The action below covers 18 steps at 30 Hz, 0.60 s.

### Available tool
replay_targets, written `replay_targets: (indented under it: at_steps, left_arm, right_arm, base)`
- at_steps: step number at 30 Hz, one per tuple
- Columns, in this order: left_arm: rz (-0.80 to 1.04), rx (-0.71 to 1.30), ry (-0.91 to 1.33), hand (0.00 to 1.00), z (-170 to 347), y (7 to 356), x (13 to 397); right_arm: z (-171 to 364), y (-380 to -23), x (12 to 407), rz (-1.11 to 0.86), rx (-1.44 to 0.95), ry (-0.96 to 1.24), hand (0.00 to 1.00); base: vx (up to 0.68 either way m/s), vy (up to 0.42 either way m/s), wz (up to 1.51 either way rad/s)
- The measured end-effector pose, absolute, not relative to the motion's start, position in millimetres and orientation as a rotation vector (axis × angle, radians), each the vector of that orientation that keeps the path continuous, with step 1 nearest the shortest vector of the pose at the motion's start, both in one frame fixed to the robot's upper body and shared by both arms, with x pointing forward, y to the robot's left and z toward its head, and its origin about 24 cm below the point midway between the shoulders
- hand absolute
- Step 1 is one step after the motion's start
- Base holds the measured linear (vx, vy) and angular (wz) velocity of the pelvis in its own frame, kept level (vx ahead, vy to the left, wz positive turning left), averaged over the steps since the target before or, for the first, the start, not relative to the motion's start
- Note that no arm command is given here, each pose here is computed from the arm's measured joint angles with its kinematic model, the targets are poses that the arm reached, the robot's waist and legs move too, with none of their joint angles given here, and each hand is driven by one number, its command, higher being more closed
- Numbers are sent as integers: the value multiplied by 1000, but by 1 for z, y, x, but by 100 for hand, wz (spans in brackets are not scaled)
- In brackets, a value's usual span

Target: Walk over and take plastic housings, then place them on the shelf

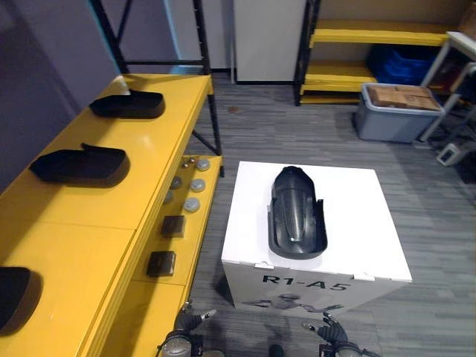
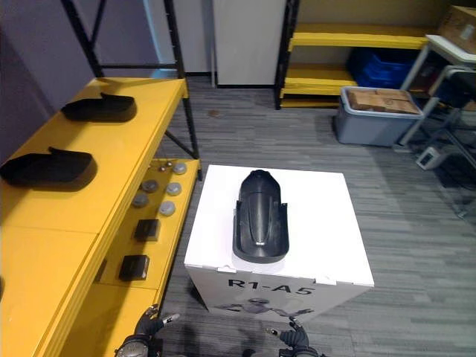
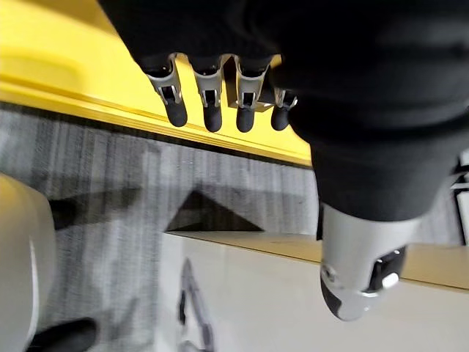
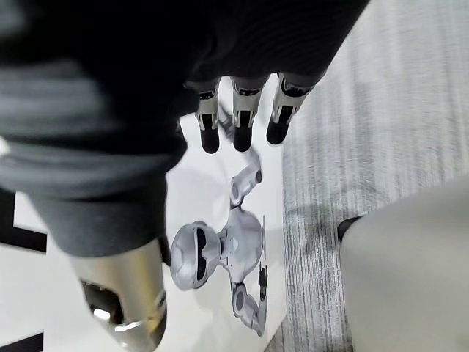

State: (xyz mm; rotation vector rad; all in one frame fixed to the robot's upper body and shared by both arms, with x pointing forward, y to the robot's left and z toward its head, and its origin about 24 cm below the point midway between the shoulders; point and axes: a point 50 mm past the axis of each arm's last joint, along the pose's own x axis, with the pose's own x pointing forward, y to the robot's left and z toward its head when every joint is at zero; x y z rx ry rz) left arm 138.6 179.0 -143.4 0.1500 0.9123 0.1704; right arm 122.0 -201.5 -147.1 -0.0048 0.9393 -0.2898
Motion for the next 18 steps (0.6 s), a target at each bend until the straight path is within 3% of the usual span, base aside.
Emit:
replay_targets:
  at_steps: [6,10,15,17,18]
  left_arm:
    - [199,145,968,0,-150,184,119]
    - [240,122,961,0,-148,189,117]
    - [286,110,927,0,-143,199,110]
    - [272,104,937,0,-144,200,103]
    - [268,104,942,0,-145,200,101]
  right_arm:
    - [-150,-207,109,-417,96,952,0]
    - [-145,-233,92,-577,138,919,0]
    - [-70,-316,107,-769,-36,552,0]
    - [8,-344,138,-751,-216,229,0]
    - [24,-346,143,-742,-258,172,0]
  base:
    - [89,23,-9]
    - [61,-5,-20]
    - [14,6,-17]
    - [-45,-1,-19]
    - [-51,-8,-9]
